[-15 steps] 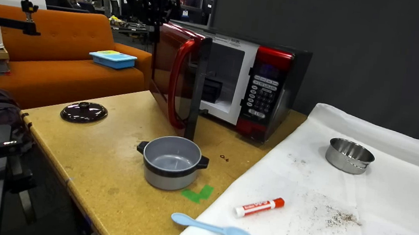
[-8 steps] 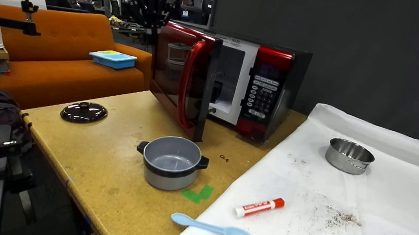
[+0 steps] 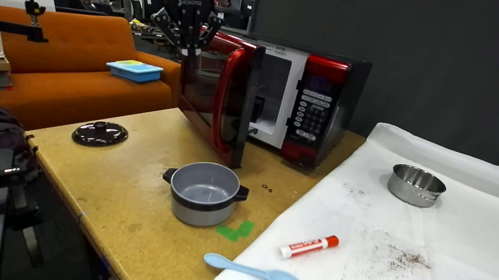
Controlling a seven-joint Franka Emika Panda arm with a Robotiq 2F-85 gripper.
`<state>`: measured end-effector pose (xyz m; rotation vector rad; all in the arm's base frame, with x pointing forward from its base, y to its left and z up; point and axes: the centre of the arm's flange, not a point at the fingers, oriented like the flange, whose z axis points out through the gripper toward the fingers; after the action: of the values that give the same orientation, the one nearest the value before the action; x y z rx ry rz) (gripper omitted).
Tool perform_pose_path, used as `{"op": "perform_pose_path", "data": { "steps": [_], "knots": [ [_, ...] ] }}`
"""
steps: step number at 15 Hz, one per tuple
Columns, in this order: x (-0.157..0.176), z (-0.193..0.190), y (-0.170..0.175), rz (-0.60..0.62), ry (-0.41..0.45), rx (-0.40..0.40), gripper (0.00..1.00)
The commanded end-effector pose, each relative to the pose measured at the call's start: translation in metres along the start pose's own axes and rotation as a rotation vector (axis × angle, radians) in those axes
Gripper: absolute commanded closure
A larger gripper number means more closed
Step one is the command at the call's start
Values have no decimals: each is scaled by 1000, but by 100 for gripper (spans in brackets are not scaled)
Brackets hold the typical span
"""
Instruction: Close the microwave door
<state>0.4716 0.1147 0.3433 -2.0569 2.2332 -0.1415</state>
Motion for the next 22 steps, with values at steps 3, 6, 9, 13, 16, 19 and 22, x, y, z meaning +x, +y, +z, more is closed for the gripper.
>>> {"op": "perform_pose_path", "data": {
  "steps": [3, 6, 9, 13, 16, 19, 22],
  "knots": [
    [15, -12, -2, 139, 18, 81, 100],
    [23, -10, -18, 167, 14, 109, 100],
    [29, -9, -38, 150, 14, 164, 100],
    [22, -12, -67, 115, 8, 218, 100],
    [12, -12, -86, 84, 14, 242, 100],
    [4, -8, -104, 58, 16, 259, 100],
    [4, 2, -116, 58, 3, 277, 100]
  ]
}}
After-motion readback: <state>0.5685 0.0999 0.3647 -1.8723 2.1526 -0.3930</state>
